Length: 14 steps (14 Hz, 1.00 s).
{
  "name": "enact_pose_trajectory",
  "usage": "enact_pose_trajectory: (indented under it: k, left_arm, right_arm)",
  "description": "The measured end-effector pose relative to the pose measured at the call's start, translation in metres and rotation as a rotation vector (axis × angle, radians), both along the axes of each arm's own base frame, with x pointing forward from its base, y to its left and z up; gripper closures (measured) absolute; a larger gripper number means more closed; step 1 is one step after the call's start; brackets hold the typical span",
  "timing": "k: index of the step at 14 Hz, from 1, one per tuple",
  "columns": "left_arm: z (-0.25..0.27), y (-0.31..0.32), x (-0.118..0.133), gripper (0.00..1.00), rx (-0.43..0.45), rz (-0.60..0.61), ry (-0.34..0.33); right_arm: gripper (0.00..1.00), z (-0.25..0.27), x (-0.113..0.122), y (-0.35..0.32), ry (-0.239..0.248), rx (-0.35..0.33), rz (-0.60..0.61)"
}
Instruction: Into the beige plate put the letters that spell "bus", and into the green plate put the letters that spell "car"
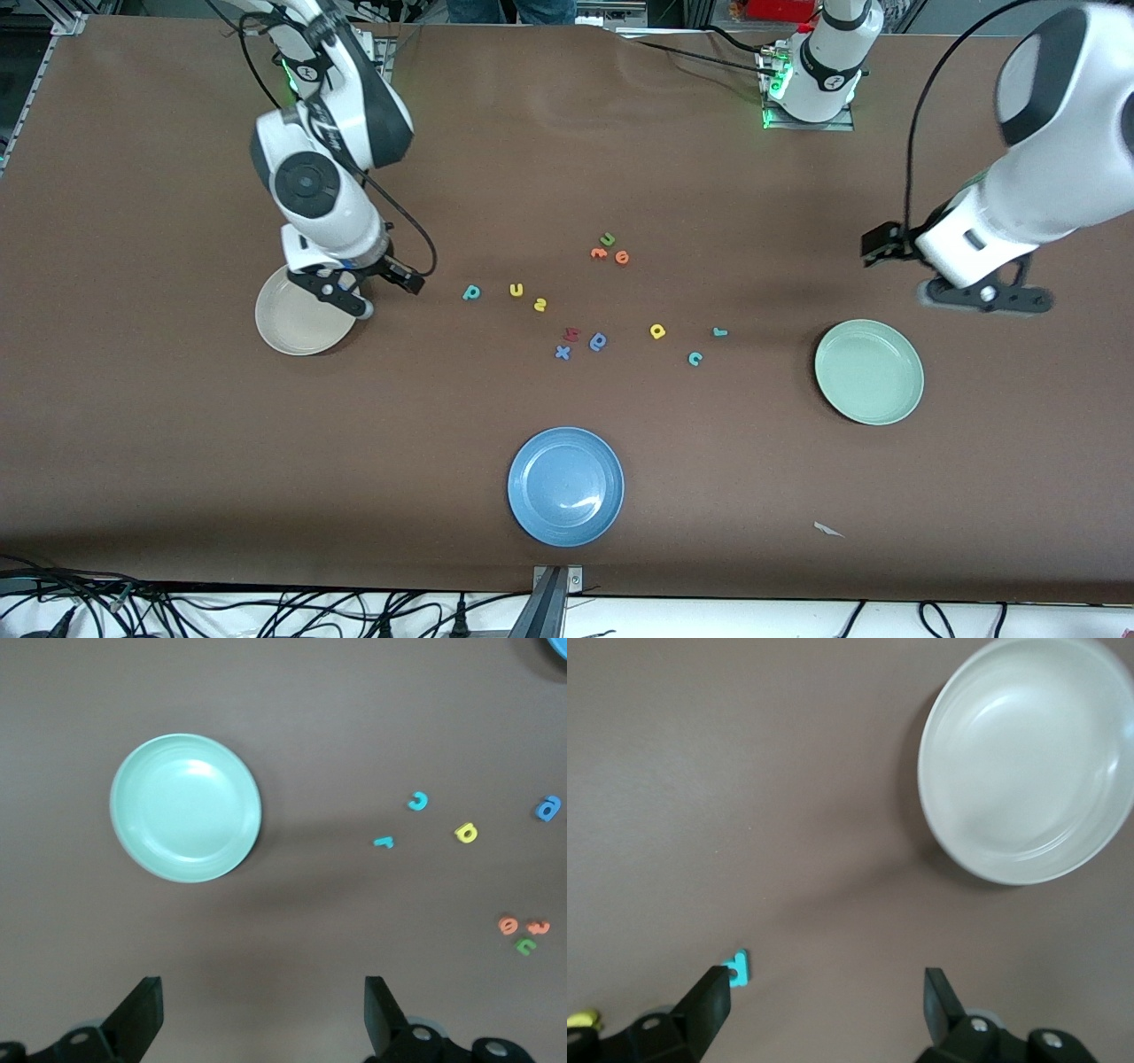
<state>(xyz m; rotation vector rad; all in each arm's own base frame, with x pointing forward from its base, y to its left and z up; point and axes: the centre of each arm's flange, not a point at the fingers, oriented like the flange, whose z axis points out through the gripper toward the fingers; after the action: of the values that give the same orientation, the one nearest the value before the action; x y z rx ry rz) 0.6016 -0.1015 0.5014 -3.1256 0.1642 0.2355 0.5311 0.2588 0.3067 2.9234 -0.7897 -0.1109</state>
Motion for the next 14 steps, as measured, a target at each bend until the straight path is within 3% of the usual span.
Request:
enact_pose_trajectory:
  k: [2, 4, 7, 9, 14]
  left_arm:
    - [-0.036, -0.028, 0.011, 0.0, -0.015, 0.01, 0.003]
    - [-0.069, -0.058, 0.019, 0.0, -0.03, 0.022, 0.0]
    - [-0.12, -0.109, 0.025, 0.0, -0.052, 0.046, -0.03]
    - [-0.156, -0.135, 0.022, 0.0, -0.068, 0.065, -0.056]
    - [-0.231, -0.156, -0.006, 0.0, -0.111, 0.099, -0.142]
  right_arm:
    - [0.09, -0.035, -0.004, 0.017, -0.002, -0.004, -0.039]
    - [0.23, -0.064, -0.013, 0.044, -0.021, 0.005, -0.079]
    - [0.26, -0.099, -0.024, 0.073, -0.064, 0.036, -0.111]
    - [0.47, -0.116, -0.024, 0.075, -0.073, 0.043, -0.126]
    - [0.49, -0.121, -0.026, 0.079, -0.077, 0.047, -0.141]
